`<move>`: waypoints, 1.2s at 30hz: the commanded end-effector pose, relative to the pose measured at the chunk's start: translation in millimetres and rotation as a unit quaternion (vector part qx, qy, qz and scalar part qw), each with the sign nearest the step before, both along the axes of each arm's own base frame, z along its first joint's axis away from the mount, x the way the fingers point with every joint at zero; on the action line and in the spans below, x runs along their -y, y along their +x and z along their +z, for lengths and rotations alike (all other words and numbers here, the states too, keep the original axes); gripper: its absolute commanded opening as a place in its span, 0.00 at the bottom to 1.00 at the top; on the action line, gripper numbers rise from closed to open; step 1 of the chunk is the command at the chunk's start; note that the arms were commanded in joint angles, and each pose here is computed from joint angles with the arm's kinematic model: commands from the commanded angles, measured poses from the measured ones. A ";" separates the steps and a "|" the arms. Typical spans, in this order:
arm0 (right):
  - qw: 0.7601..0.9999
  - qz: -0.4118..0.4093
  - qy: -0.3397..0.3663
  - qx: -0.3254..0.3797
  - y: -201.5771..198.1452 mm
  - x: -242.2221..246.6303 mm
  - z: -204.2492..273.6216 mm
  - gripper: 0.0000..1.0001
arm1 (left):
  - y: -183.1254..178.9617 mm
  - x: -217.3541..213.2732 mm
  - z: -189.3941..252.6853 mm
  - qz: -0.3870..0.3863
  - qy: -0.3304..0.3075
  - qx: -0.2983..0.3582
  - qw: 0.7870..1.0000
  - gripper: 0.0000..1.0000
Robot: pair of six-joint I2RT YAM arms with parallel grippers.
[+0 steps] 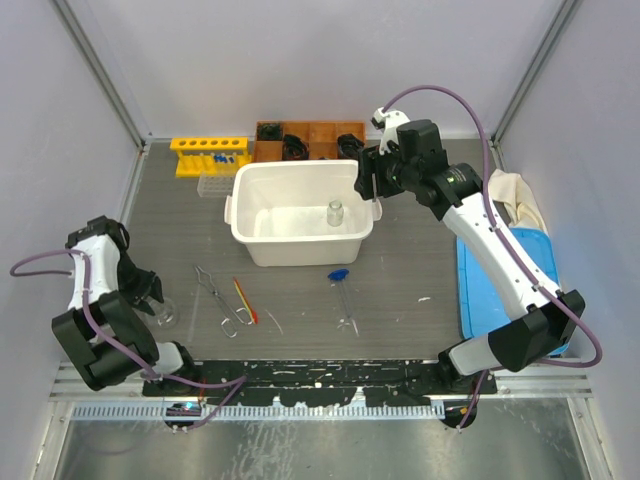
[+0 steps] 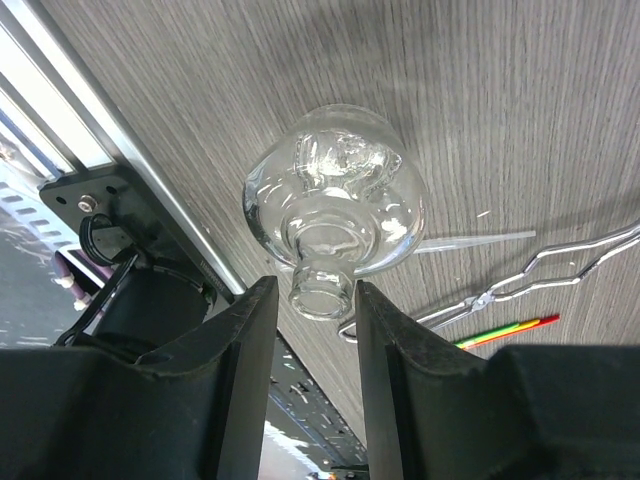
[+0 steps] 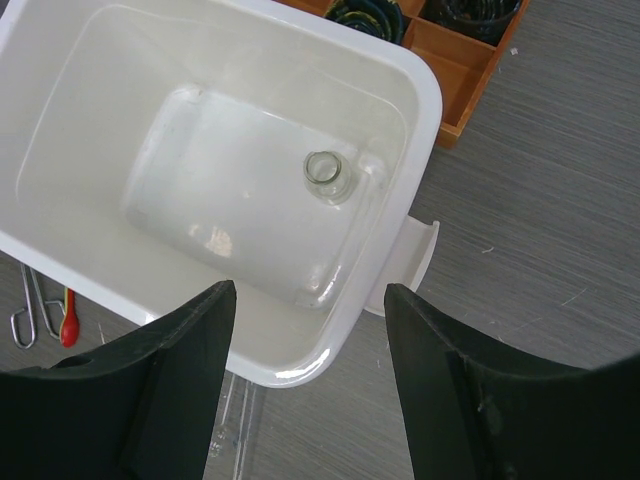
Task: Organize the chemistry lab equipment
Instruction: Pick up the chemistry item at the center of the board.
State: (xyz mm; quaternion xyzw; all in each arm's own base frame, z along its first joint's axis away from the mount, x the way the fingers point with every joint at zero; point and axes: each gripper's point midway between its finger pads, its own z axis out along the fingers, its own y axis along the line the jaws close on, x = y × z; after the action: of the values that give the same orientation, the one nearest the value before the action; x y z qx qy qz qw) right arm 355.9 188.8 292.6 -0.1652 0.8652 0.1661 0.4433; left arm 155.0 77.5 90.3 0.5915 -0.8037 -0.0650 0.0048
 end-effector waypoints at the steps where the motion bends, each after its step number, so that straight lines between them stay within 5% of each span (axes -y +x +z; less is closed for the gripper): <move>1: 0.999 0.001 0.019 0.028 4.0 -2.4 17.3 0.67 | 6.4 -6.0 -1.2 0.007 0.009 0.011 1.000 0.38; 14: 0.999 0.002 0.018 0.028 4.4 -1.7 14.9 0.67 | 4.6 -13.9 -0.1 -0.004 0.023 -0.003 1.000 0.34; 25: 0.999 0.004 0.020 0.026 4.2 -3.0 13.5 0.67 | 7.9 -10.5 1.8 -0.007 0.015 0.009 1.000 0.00; 36: 0.999 0.008 0.025 0.023 5.3 -6.0 13.2 0.67 | 47.7 -10.5 39.2 -0.015 0.018 0.078 0.997 0.00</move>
State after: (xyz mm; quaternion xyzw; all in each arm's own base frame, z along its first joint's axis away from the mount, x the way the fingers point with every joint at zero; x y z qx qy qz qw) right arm 354.5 190.7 287.1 -0.1673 0.8668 0.1725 0.4370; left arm 174.0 78.8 97.9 0.5909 -0.8055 -0.0432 -0.0124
